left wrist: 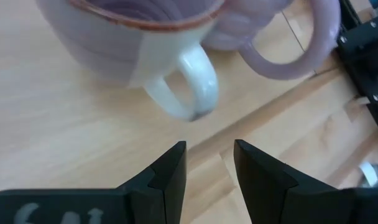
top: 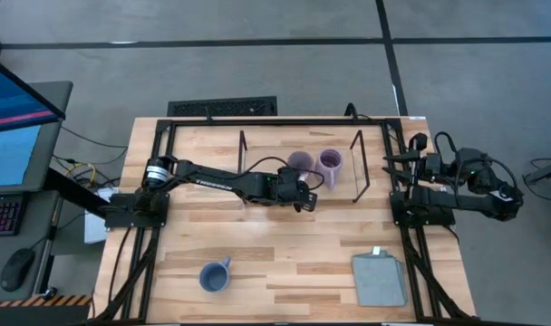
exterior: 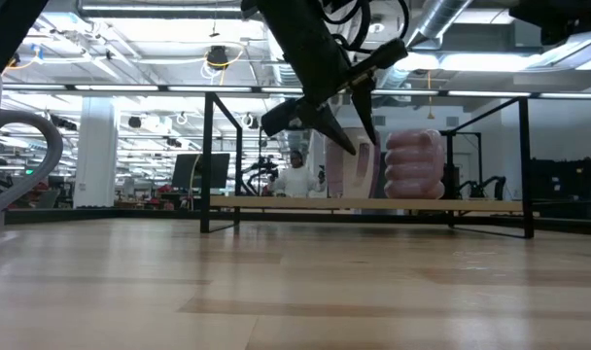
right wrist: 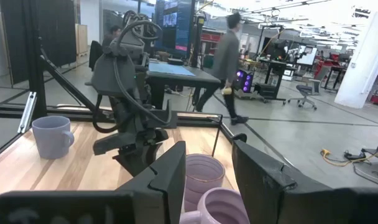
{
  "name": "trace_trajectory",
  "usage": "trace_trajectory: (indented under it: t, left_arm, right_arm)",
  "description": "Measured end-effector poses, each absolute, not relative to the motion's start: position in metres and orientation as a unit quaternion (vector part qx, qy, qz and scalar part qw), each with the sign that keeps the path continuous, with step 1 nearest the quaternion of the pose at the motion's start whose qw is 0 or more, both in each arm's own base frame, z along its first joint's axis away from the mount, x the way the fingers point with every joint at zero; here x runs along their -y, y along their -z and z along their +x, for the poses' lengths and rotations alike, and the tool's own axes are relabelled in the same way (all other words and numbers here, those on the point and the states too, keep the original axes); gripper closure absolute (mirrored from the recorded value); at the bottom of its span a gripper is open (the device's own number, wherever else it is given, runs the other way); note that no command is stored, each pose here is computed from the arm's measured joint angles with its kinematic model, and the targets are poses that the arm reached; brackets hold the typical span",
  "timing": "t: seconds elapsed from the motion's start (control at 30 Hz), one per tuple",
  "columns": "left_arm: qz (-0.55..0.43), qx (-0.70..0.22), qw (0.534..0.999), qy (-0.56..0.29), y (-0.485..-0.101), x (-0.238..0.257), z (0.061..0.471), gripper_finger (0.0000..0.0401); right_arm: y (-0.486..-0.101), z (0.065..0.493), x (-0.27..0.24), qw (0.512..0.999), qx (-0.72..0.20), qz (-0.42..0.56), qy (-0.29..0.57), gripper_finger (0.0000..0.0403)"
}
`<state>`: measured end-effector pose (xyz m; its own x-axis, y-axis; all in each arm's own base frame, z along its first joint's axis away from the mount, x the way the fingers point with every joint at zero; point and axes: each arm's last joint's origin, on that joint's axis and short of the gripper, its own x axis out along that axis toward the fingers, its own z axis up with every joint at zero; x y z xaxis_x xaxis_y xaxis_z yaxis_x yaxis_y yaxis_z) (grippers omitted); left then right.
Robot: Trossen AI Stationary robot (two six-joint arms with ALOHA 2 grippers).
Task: Stack small to large cups/mugs on shelf
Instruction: Put the blue mug on the shelf
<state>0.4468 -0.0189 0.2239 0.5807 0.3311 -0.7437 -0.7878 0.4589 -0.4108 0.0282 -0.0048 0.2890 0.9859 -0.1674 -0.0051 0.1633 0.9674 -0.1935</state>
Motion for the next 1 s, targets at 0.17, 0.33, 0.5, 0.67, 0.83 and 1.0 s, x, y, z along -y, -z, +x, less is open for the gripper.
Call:
trace_trajectory:
  t: [0.17,0.33,0.5,0.67,0.83,1.0]
  left_arm:
    - [-0.373,-0.318,0.811,-0.318,-0.224,0.032,0.446,0.0277]
    - [-0.312,-0.350,0.843,-0.262,-0.224,0.058,0.445,0.0277]
    - [-0.240,-0.355,0.871,-0.240,-0.225,0.076,0.442,0.0277]
    - [-0.173,-0.347,0.884,-0.262,-0.225,0.081,0.439,0.0277]
    - [-0.119,-0.358,0.880,-0.290,-0.223,0.078,0.435,0.0277]
    - [-0.059,-0.369,0.855,-0.359,-0.224,0.071,0.423,0.0277]
  right_arm:
    - [-0.289,0.028,0.005,0.992,-0.011,-0.097,0.084,0.0248]
    - [-0.289,0.028,0.005,0.992,-0.011,-0.097,0.084,0.0250]
    - [-0.289,0.028,0.005,0.992,-0.011,-0.097,0.083,0.0248]
    - [-0.289,0.028,0.005,0.992,-0.011,-0.097,0.084,0.0248]
    - [-0.289,0.028,0.005,0.992,-0.011,-0.097,0.083,0.0250]
    - [-0.289,0.028,0.005,0.992,-0.011,-0.097,0.083,0.0248]
